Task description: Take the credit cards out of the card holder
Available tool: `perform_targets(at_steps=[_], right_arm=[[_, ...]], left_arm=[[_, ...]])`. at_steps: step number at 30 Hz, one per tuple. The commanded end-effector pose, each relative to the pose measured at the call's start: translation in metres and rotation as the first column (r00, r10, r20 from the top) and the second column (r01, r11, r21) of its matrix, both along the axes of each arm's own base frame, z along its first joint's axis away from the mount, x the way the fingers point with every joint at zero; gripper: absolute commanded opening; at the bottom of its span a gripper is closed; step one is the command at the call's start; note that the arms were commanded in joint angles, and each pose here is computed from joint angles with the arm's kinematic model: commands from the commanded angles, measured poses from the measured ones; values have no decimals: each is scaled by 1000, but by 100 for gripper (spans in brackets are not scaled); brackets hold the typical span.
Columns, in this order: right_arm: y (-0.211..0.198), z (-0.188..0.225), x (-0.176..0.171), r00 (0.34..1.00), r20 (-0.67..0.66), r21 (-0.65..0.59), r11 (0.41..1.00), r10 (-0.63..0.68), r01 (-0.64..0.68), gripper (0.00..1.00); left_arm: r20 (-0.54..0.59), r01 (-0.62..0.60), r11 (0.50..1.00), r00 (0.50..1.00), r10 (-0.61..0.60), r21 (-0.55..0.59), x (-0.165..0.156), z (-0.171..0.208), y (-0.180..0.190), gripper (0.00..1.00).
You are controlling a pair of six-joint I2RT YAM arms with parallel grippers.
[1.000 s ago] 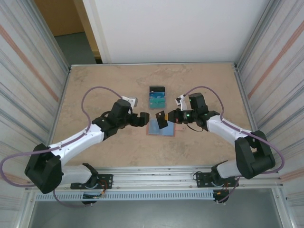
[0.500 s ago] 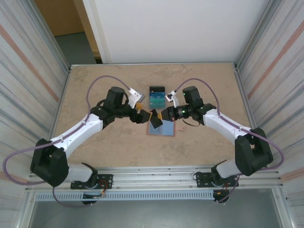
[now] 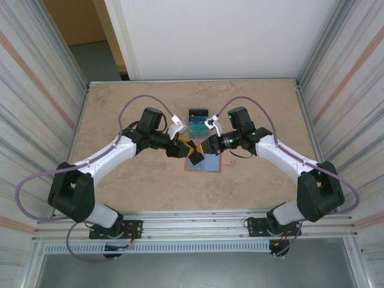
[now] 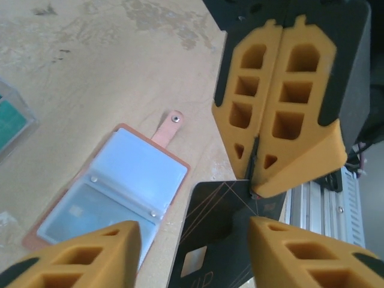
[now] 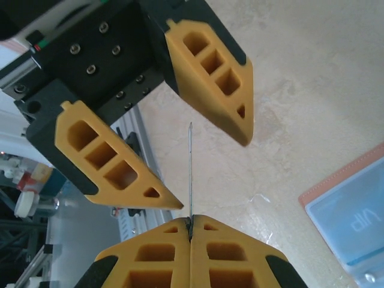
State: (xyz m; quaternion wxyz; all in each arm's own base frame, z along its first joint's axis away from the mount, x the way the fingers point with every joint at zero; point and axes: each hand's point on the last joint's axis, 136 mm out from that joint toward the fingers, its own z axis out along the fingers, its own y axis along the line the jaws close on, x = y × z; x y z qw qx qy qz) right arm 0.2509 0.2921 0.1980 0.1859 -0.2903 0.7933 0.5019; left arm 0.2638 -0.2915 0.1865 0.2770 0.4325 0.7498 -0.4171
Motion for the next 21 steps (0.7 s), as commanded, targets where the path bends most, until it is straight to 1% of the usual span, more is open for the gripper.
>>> perform_targets(at_steps=[1, 8, 9, 10, 14, 15, 16, 18, 21], right_arm=[[5, 9, -3, 999, 23, 15, 999, 42, -42, 0], [5, 12, -2, 998, 42, 15, 999, 40, -41, 0], [4, 12, -1, 998, 44, 13, 999, 35, -35, 1], [4, 12, 0, 998, 46, 9, 999, 30, -31, 5], [-3, 13, 9, 998, 54, -4, 1000, -29, 29, 34], [-5, 14, 10, 997, 57, -3, 999, -42, 42, 38], [-8, 15, 12, 996, 65, 1, 998, -63, 63, 41], [-14, 20, 16, 992, 68, 16, 994, -107, 106, 43], [-21, 23, 21, 981, 81, 30, 984, -178, 177, 47]], left_arm=[[-19, 66, 996, 998, -67, -54, -9, 13, -6, 36], [-30, 65, 996, 997, -67, -61, -12, 14, -8, 4], [-31, 63, 996, 997, -65, -61, -12, 14, -8, 0], [-33, 61, 996, 997, -63, -62, -13, 14, -8, 0], [-27, 28, 997, 999, -30, -74, -13, 21, -5, 0], [-19, 10, 997, 1000, -12, -76, -13, 23, -4, 0], [-4, -18, 997, 1000, 18, -76, -11, 25, -1, 0], [20, -94, 993, 995, 95, -77, -8, 28, 6, 0], [76, -223, 968, 970, 232, -115, -2, 41, 21, 0]])
